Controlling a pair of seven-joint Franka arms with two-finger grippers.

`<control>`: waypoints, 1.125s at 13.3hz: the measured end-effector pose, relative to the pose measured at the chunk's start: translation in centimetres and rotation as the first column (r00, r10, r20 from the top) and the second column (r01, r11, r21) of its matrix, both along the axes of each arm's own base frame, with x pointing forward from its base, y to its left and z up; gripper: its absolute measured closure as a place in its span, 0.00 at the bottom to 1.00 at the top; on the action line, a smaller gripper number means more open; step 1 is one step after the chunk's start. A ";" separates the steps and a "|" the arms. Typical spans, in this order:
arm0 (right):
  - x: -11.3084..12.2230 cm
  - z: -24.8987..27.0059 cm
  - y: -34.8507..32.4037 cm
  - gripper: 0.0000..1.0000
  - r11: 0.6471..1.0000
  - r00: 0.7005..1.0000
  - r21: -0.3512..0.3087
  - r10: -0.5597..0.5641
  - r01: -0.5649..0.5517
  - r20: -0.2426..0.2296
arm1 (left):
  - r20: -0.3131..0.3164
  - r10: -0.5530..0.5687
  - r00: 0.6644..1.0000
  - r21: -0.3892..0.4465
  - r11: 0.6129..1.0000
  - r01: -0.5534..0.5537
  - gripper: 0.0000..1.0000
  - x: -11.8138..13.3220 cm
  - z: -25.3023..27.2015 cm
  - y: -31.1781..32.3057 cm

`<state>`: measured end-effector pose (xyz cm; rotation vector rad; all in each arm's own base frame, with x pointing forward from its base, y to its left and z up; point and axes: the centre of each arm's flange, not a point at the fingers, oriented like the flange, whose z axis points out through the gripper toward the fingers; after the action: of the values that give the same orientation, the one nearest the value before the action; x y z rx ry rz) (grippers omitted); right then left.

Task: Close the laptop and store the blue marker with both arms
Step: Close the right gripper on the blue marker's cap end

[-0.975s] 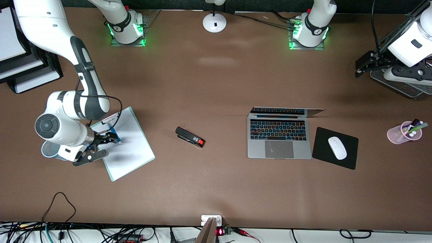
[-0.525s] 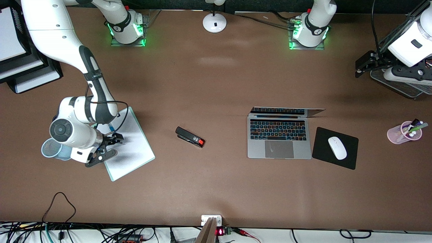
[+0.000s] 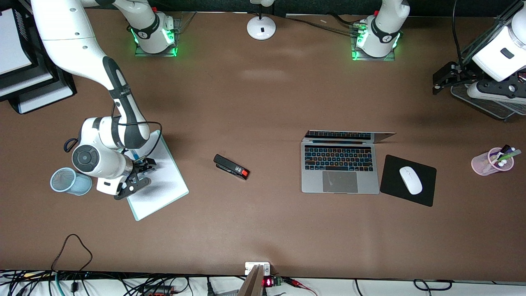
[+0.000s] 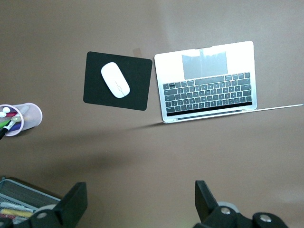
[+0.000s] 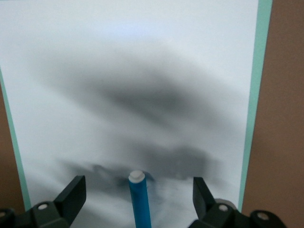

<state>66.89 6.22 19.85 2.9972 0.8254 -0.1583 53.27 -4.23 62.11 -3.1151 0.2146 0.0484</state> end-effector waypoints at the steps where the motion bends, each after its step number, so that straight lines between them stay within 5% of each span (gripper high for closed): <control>1: -0.1 -0.1 0.0 0.03 1.000 1.000 0.000 0.001 -0.001 -0.002 | 0.000 0.000 1.000 0.000 1.000 0.000 0.00 0.0 0.0 0.0; 15: -0.8 -1.1 -0.4 0.27 1.000 1.000 -0.003 -0.001 0.001 -0.007 | 0.000 0.000 1.000 0.000 1.000 0.000 0.00 0.0 0.0 0.0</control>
<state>66.14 5.81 18.75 2.9962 0.8232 -0.1695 53.27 -4.23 62.11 -3.1151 0.2146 0.0484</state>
